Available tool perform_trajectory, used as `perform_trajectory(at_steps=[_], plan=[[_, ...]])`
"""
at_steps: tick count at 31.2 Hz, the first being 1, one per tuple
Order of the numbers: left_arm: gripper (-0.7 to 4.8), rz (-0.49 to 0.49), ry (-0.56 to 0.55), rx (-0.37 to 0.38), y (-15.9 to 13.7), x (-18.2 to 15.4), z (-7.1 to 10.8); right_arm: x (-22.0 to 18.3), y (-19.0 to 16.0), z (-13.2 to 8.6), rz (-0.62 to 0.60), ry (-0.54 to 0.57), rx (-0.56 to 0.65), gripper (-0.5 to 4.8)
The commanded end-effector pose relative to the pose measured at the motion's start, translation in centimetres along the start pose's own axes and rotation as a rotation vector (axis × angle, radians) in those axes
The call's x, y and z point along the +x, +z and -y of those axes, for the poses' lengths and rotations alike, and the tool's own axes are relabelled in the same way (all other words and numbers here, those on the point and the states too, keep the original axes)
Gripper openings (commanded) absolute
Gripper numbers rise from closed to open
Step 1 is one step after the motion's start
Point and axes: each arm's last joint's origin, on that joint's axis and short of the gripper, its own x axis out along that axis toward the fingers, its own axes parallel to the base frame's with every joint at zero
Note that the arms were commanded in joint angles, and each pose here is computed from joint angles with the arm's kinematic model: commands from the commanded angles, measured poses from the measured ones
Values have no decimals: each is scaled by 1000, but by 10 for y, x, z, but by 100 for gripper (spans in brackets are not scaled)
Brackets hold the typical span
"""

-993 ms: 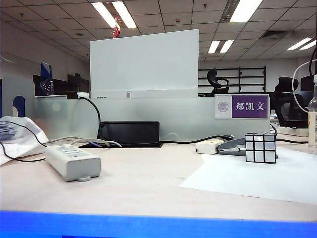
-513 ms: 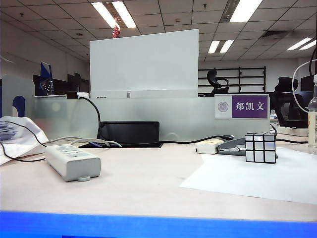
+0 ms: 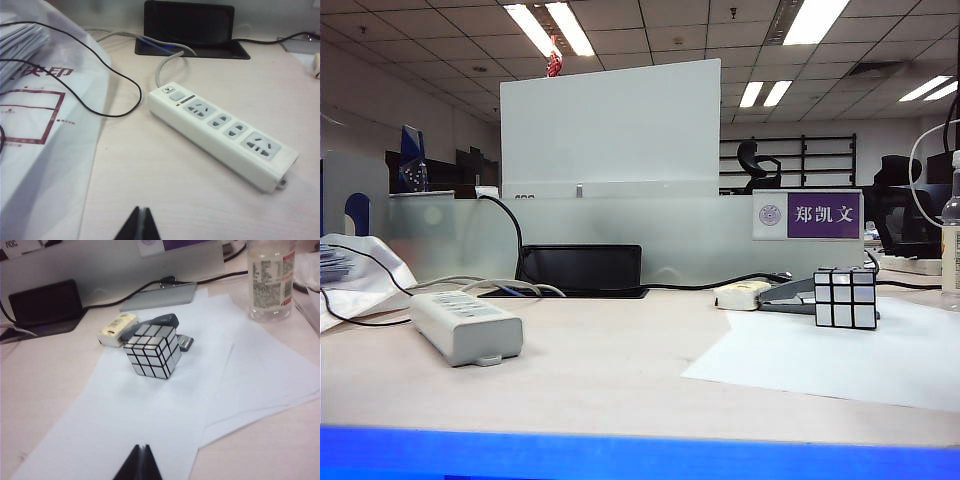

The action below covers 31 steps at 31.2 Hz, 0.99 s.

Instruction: Press the button on the power strip.

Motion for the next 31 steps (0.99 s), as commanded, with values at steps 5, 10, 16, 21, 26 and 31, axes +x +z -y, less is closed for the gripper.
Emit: perform_trajectory(at_steps=[5, 10, 16, 21, 26, 31], plan=[[-5, -7, 28, 41, -2, 1, -1, 6, -9, 0, -3, 36, 4, 0], [-5, -7, 36, 62, -2, 1, -1, 13, -24, 2, -43, 52, -12, 0], [-5, -11, 77, 69, -2, 1, -2, 16, -26, 1, 3, 79, -44, 0], [-5, 14, 139, 85, -3, 2, -5, 16, -20, -1, 73, 110, -112, 0], [-5, 77, 108, 137, 1, 3, -4, 15, -16, -2, 121, 116, -140, 0], [-5, 98, 97, 144, 3, 3, -3, 14, -8, -5, 205, 125, -167, 0]])
